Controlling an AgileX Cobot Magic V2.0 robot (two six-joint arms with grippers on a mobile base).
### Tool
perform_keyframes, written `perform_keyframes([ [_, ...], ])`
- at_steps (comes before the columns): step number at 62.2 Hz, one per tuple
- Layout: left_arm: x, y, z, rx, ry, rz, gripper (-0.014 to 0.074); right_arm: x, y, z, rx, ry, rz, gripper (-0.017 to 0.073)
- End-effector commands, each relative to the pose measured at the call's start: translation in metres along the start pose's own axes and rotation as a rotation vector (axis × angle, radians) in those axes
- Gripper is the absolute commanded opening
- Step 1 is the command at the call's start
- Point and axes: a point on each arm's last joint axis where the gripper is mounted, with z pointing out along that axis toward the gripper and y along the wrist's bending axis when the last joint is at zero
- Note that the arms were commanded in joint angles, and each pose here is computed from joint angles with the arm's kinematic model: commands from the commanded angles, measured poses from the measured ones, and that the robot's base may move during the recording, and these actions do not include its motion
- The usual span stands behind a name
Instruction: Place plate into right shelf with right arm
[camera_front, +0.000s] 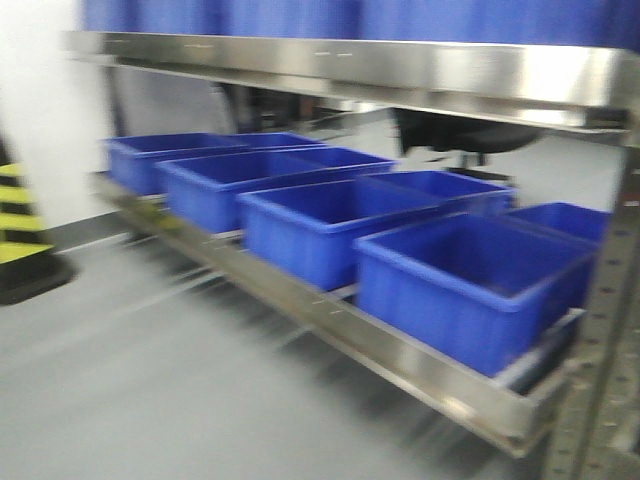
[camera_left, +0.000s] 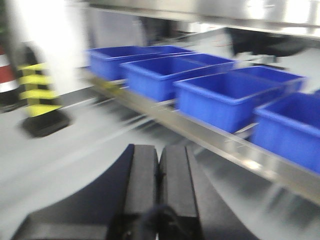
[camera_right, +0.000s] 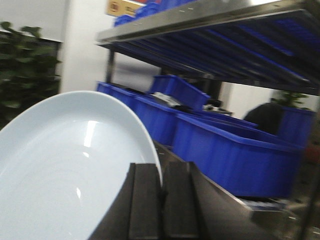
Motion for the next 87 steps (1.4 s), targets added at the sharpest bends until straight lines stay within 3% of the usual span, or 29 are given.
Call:
perform_keyframes([
  [1,-0.0054,0.0015,-0.0007,-0.016,-0.086,-0.009,-0.0047,-0.0162,-0.0007,0.0015,-0.001,-0.105,-0.013,0.0028],
  [87,-0.0054,0.0016,-0.0007,-0.018,-0.086,-0.009,-0.0047,-0.0162,-0.0007,0.0015,-0.001,-0.105,-0.013,0.0028],
])
